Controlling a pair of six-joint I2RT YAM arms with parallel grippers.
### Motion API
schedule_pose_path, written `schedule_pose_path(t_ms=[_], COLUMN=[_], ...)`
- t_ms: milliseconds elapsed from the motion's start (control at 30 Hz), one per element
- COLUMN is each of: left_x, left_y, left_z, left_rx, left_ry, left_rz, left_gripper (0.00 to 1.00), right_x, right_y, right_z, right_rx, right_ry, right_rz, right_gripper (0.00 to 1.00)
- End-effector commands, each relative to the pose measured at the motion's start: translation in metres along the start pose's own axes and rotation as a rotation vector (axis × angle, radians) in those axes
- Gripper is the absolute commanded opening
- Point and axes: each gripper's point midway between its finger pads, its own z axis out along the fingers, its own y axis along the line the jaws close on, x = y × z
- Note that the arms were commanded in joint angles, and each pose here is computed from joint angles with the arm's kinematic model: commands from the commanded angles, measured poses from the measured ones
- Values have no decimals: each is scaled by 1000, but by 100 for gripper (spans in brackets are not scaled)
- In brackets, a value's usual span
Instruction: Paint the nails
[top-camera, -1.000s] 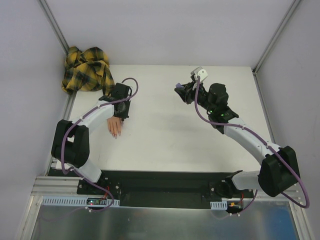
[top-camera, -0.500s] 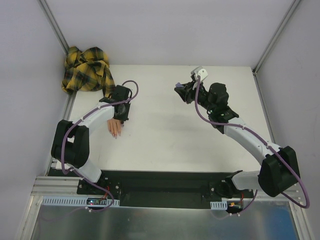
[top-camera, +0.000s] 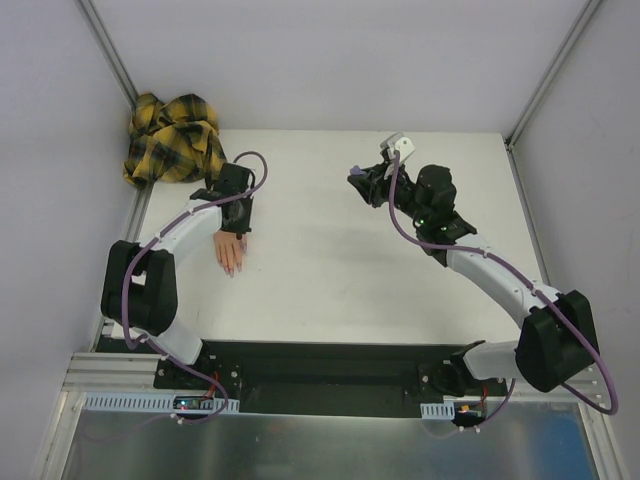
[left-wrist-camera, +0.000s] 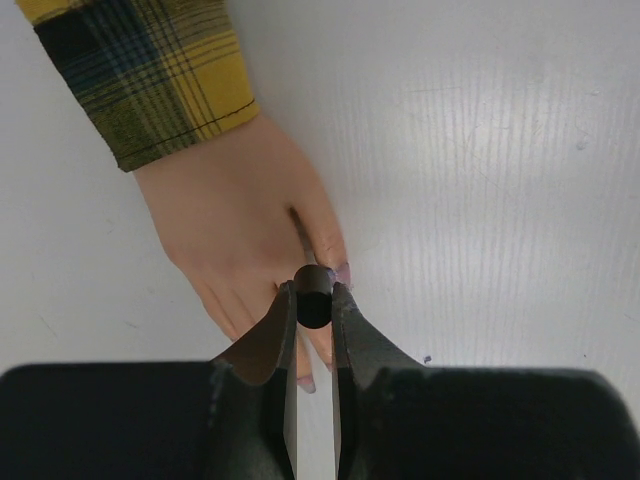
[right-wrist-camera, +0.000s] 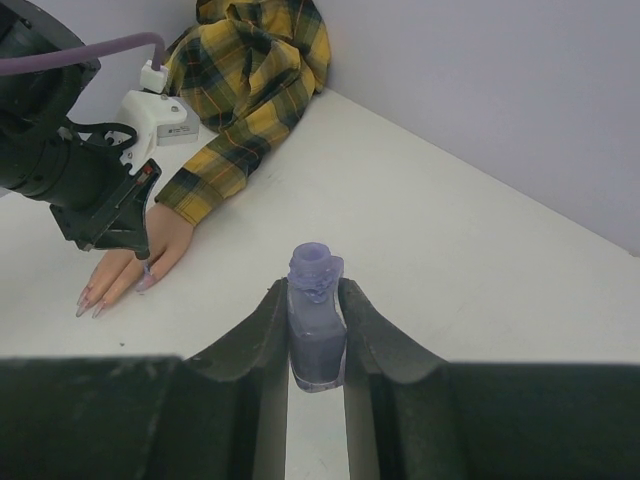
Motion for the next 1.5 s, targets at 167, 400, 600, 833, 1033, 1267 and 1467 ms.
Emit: schedule_pose_path(t_ms=[167, 400, 600, 833, 1033, 1267, 1467], left_x=[4, 4, 2, -2, 11, 21, 7], left_y=[-11, -10, -12, -7, -3, 0, 0], left_z=[-11, -24, -12, -2, 0, -8, -7], left_rx=[31, 20, 21, 16, -5, -26, -34], left_ry=[-7, -44, -14, 4, 27, 20, 1], left_rz=[-7, -8, 8, 1, -2, 9, 24], left_gripper=[0, 0, 0, 0, 0, 0, 0], right_x=[-41, -41, -40, -40, -41, -41, -39], right_y=[8, 10, 8, 8, 9, 8, 8], right_z=[4, 6, 7, 7, 6, 5, 6], right_rx=[-40, -48, -43, -41, -43, -41, -41], right_ry=[-105, -104, -101, -101, -104, -102, -100], right_rz=[-22, -19, -19, -21, -23, -23, -22], right_gripper=[0, 0, 0, 0, 0, 0, 0])
